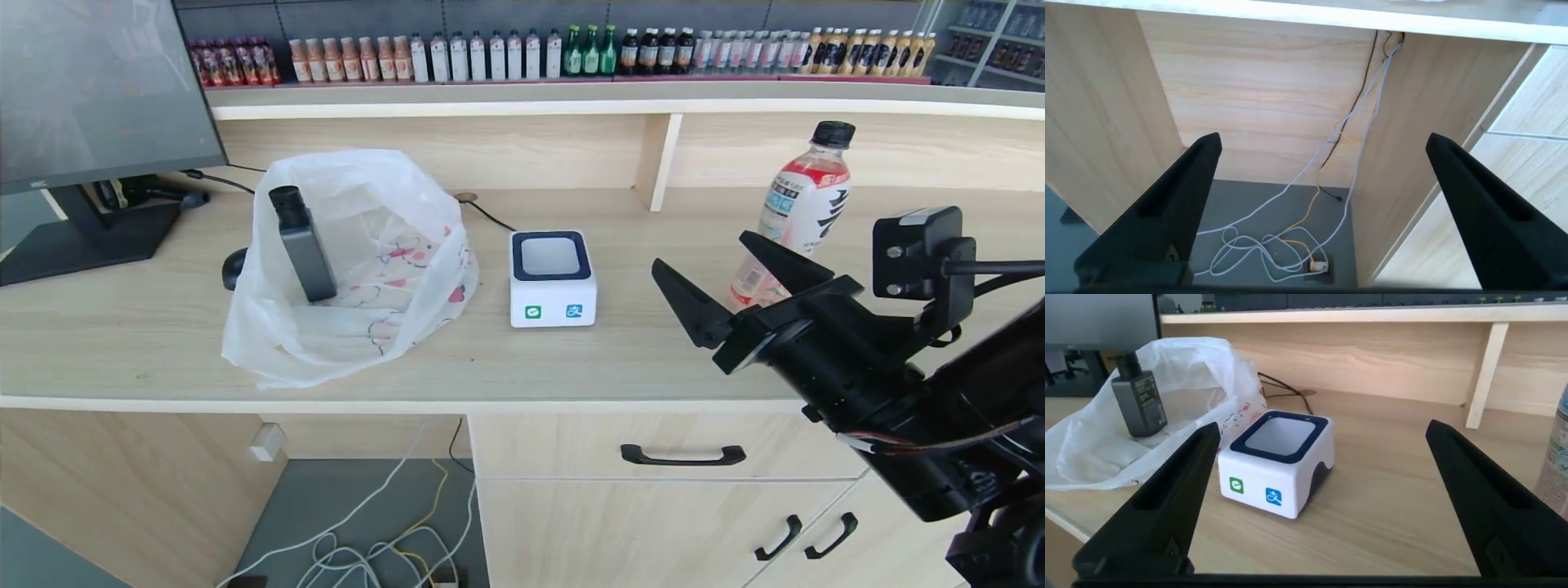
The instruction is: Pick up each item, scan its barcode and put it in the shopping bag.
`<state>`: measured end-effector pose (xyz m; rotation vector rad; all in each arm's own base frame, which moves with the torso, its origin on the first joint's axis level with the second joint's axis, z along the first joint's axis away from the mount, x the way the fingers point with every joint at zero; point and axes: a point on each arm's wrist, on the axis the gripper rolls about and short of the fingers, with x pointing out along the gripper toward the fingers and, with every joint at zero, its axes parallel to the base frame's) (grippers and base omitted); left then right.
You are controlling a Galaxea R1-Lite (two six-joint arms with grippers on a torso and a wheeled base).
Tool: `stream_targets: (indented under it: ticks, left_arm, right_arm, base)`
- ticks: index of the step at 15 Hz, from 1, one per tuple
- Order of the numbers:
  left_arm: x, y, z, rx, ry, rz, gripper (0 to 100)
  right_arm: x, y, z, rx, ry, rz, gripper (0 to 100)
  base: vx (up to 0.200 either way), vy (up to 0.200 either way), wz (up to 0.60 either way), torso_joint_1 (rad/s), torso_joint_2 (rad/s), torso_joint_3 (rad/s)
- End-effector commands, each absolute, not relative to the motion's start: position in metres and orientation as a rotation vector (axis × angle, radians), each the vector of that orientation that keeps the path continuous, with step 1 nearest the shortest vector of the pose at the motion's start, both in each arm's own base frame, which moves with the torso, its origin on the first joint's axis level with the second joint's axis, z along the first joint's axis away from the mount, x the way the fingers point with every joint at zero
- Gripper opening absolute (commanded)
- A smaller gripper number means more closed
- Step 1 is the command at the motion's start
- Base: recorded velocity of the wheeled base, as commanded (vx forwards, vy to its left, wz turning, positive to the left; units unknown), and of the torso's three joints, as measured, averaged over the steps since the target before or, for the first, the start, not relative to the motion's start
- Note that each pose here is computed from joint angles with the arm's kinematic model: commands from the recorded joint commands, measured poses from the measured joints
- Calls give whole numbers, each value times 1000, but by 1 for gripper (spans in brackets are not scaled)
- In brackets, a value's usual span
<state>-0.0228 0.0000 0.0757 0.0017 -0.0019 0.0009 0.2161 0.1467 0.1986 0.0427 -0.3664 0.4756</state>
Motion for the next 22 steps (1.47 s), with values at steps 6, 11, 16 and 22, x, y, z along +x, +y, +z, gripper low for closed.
stream_targets:
  ticks: [6, 11, 16, 22]
  left_arm:
    - [-23, 0, 76, 2, -3, 0, 100]
    - [-23, 0, 76, 5, -3, 2, 100]
    - [-23, 0, 76, 5, -3, 2, 100]
    - [-23, 0, 76, 5, -3, 2, 100]
  right_arm:
    - [217, 143, 193, 30, -344, 462, 100]
    - [217, 141, 184, 35, -296, 337, 100]
    - [227, 146, 195, 28, -244, 320, 100]
    - [254, 140, 207, -8, -180, 289, 100]
  base:
    - [0, -200, 0, 2, 2, 2]
    - [0, 0, 0, 0, 0, 0]
    - [0, 0, 0, 0, 0, 0]
    - [0, 0, 0, 0, 0, 0]
